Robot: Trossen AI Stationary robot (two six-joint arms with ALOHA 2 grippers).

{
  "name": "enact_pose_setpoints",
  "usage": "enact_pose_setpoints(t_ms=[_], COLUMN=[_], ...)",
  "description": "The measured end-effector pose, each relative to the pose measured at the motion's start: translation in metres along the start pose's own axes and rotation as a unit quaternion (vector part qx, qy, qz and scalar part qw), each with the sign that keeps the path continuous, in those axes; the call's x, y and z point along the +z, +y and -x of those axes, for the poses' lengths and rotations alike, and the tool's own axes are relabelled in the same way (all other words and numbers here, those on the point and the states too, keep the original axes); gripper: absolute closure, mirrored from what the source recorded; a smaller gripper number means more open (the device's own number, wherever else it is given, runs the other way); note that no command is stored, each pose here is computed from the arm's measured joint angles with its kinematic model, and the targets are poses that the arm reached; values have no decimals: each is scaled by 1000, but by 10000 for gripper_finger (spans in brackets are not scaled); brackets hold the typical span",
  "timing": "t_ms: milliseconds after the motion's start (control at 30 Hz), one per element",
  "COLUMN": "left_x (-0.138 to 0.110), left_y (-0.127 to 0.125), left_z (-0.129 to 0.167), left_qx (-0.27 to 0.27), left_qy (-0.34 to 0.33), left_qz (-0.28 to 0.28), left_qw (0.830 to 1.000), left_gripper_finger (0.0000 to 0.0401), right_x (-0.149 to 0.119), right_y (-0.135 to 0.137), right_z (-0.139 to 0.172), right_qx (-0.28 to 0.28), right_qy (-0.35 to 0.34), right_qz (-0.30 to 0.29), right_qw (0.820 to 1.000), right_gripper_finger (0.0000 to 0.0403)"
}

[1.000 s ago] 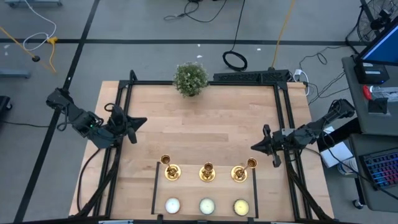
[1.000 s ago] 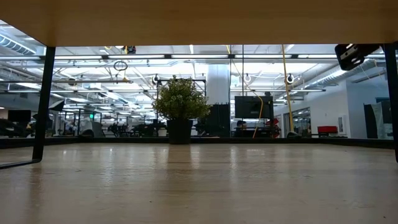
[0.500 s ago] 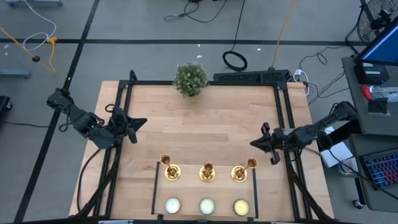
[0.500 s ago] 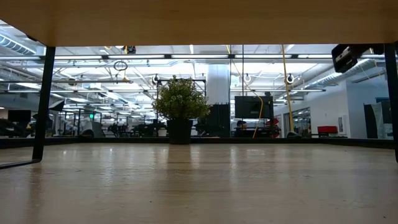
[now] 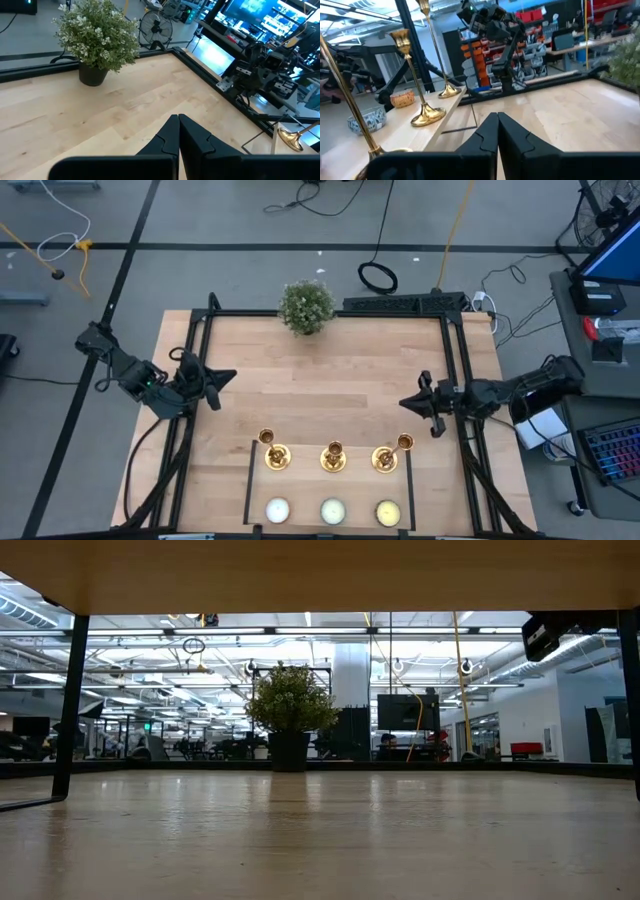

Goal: Pick & Place candle stick holders
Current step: Return to Home Position

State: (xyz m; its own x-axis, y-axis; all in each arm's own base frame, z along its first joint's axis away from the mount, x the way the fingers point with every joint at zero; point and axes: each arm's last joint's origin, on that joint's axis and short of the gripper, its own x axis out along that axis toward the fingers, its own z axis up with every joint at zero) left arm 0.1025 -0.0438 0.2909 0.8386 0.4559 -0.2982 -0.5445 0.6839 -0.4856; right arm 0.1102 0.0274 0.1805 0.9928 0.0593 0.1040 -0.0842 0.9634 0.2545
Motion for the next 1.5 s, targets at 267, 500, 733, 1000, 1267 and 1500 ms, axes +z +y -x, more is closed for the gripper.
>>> enact_pose_setpoints(t_ms=[267, 500, 733, 1000, 1267, 1500], left_x=[0, 0, 0, 0, 1, 1], left_y=[0, 0, 0, 0, 0, 0], left_z=[0, 0, 0, 0, 0, 0], left_qx=[0, 0, 2, 2, 7, 9], left_qy=[0, 0, -4, -4, -15, -18], left_qz=[2, 7, 17, 21, 21, 22], left_qw=[1000, 1000, 1000, 1000, 1000, 1000], left_gripper_finger=[396, 396, 397, 398, 398, 398], right_x=[0, 2, 6, 5, 6, 7], right_y=[-12, -22, -32, -36, -35, -35], right_z=[-2, -2, -1, 2, 14, 21], right_qx=[-18, -64, -68, -44, -65, -77], right_qy=[8, 3, -7, 18, 82, 71], right_qz=[0, 8, 37, 38, 56, 57], right_qw=[1000, 998, 997, 998, 993, 993], right_gripper_finger=[403, 403, 403, 403, 403, 403])
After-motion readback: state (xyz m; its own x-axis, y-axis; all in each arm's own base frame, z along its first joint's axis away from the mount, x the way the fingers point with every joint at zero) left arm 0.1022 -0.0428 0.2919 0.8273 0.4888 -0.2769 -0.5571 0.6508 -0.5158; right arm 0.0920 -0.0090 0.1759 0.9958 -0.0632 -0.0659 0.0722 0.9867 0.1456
